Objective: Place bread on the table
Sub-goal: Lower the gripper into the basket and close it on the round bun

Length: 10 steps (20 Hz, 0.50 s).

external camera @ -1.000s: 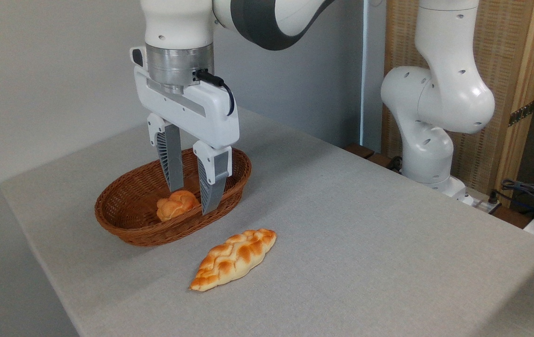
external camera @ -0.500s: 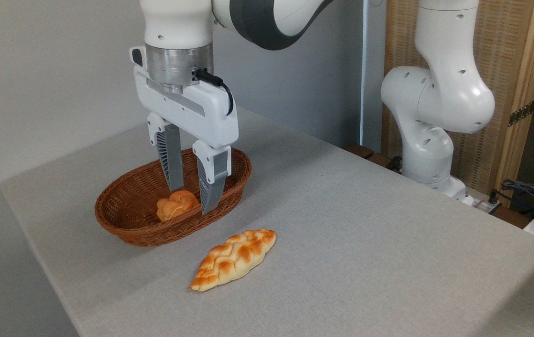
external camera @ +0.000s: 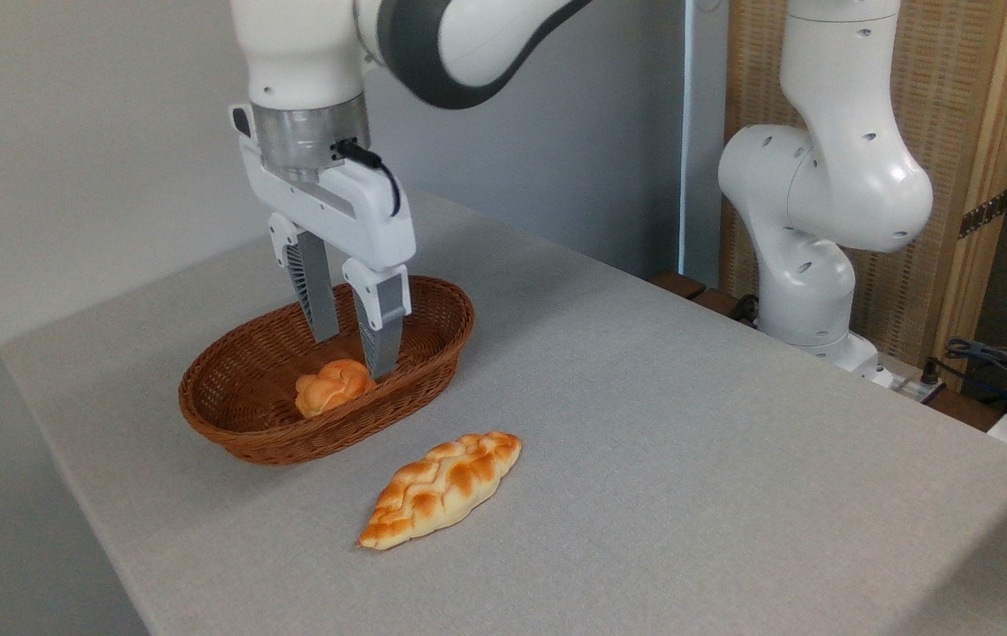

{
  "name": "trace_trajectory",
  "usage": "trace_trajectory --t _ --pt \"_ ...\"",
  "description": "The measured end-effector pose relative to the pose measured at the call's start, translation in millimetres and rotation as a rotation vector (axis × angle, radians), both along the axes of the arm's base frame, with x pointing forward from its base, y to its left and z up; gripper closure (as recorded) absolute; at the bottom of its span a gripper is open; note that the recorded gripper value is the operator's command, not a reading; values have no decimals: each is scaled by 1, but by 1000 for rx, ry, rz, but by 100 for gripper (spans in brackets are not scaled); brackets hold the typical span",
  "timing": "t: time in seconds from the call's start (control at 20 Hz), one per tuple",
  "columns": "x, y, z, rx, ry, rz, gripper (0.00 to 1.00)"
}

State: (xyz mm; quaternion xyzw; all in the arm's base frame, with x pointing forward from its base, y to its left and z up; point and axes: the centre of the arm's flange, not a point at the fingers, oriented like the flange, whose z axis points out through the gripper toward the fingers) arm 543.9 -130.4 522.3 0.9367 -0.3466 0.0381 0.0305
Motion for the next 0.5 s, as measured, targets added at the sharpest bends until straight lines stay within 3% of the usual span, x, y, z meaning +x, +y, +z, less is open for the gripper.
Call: trace_trajectory --t 0.5 --pt "-14 -83 -48 4 97 -11 0"
